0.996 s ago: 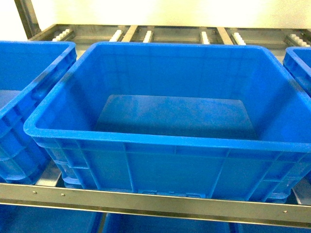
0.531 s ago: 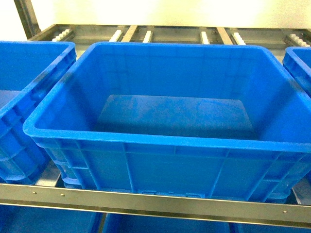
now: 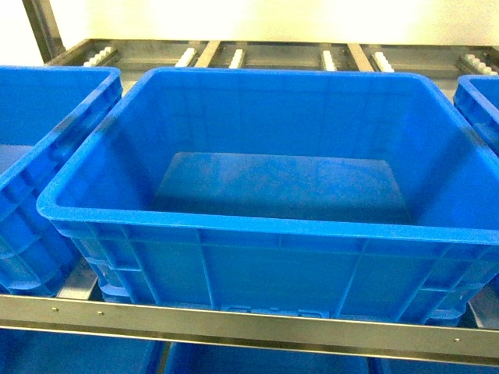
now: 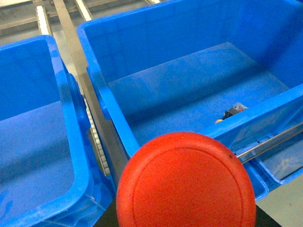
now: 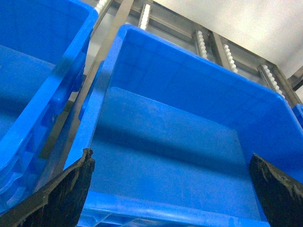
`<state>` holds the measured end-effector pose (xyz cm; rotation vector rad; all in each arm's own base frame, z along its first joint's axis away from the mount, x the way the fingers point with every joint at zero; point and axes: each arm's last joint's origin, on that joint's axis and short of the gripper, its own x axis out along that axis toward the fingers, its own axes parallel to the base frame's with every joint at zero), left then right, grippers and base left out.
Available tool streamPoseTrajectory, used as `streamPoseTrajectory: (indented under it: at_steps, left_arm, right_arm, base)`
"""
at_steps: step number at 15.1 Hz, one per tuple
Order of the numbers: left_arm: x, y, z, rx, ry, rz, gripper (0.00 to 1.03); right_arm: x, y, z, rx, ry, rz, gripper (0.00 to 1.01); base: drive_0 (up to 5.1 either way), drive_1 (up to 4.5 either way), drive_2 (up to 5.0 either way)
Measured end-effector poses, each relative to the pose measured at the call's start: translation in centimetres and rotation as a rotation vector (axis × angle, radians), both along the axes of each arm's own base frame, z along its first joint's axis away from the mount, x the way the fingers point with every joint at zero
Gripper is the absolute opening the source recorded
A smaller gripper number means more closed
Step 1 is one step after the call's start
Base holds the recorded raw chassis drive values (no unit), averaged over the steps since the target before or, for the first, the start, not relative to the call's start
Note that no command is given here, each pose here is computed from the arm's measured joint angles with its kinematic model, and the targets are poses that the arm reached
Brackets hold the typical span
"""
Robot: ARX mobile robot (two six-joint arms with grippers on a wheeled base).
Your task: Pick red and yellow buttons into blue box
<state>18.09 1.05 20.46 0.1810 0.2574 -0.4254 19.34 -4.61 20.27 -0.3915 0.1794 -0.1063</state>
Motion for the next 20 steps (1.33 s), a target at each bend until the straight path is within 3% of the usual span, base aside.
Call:
streamPoseTrajectory:
  at_steps: [4,6,8,10,14,17,20]
  left_arm:
    - [0.0,-0.2,-0.1,-0.005,0.024,-0.018,0.23]
    - [1.9,-1.4,1.8,-0.017,0.027,-0.133,0.23]
    - [5.4,-2.8,4.4,0.013,-0.003,-0.225,0.23]
    - [9.6,-4.3,4.6,0.039,0.054,-0.274,0.23]
    - [18.6,-6.2,3.5,0.004,0.219,-0.342,0.23]
    - [24.2,-7.6,0.8,-0.048,0.380,-0.352,0.23]
    - [27.0,-10.5,-0.9,-0.103,0.489,-0.414,0.23]
  right_arm:
    - [-0.1,0.0,-0.1,-0.008,-0.001,0.002,0.98]
    - [-0.1,0.0,-0.1,-0.011,-0.001,0.002,0.98]
    - [-0.1,0.0,-0.1,-0.011,0.000,0.002,0.98]
    - [-0.1,0.0,-0.1,-0.011,0.000,0.001,0.98]
    - [-0.1,0.0,-0.1,-0.012,0.000,0.002,0.98]
    - [-0.1,0.0,-0.1,-0.011,0.000,0.001,0.98]
    - [-0.1,0.0,-0.1,-0.012,0.000,0.002,0.98]
  base:
    - [0.0,0.00,0.0]
    - [0.0,0.00,0.0]
    - [0.0,0.00,0.0]
    - [0.0,0.00,0.0]
    - [0.0,0.00,0.0]
    - [0.0,0.00,0.0]
    - [0.0,0.00,0.0]
